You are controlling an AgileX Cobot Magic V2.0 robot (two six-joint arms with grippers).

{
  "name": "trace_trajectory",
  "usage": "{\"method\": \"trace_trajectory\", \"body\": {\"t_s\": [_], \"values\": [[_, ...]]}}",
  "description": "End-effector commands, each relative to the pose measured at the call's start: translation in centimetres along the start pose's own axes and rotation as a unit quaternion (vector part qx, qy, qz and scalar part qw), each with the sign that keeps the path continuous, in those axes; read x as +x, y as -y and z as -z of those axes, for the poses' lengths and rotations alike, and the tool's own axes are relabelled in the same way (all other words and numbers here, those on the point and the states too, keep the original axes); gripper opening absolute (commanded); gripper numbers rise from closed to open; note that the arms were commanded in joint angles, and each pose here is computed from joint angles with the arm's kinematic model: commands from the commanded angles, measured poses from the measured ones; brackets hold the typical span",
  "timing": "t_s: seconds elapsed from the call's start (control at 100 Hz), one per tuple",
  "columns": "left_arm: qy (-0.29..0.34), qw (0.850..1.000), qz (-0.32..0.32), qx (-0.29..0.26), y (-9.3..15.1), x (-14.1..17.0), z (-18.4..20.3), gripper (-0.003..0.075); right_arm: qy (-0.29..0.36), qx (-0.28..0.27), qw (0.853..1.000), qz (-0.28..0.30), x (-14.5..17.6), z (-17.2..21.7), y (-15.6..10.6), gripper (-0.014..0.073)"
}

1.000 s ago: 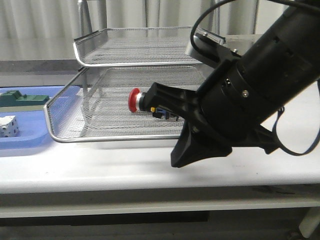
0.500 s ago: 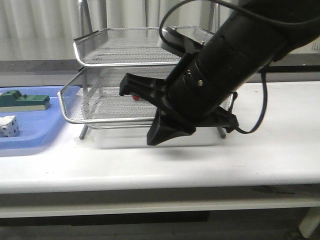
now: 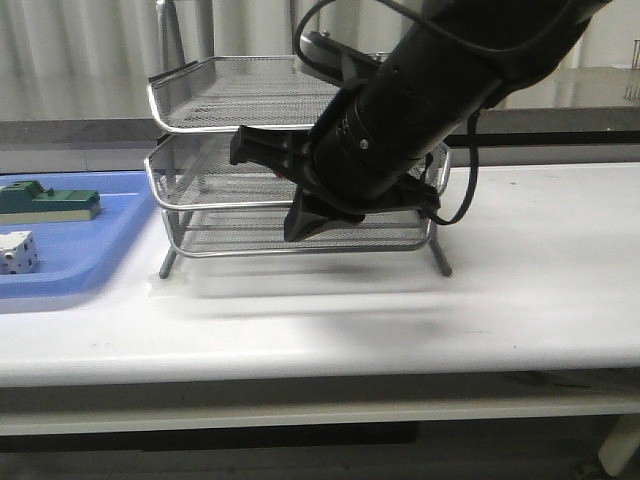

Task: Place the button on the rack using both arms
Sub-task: 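Push the middle tray back into the rack with the right gripper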

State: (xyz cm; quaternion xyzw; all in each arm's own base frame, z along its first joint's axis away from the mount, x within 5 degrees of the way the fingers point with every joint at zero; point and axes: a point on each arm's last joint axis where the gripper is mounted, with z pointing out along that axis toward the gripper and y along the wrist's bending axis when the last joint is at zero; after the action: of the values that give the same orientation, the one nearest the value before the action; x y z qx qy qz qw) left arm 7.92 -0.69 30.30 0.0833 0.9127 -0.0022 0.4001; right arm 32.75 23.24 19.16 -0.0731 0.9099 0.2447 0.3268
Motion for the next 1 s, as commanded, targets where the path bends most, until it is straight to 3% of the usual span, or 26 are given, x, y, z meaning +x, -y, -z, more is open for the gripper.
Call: {"method": "trace_trajectory", "body": {"t_s": [0.0, 0.52, 0.99], "values": [[0.037, 0.999, 0.007, -0.001, -0.1, -1.1, 0.5, -0.0021, 0.070, -0.002, 0.998, 0.009, -2.9, 1.6, -0.4, -0.0060], [0.037, 0.999, 0.007, -0.001, -0.1, -1.1, 0.5, -0.0021, 0.131, 0.019, 0.991, 0.025, -4.1, 1.9, 0.2, -0.0060], [0.037, 0.999, 0.007, -0.001, -0.1, -1.1, 0.5, -0.0021, 0.073, -0.004, 0.997, 0.027, -3.2, 2.2, -0.4, -0.0060]]}}
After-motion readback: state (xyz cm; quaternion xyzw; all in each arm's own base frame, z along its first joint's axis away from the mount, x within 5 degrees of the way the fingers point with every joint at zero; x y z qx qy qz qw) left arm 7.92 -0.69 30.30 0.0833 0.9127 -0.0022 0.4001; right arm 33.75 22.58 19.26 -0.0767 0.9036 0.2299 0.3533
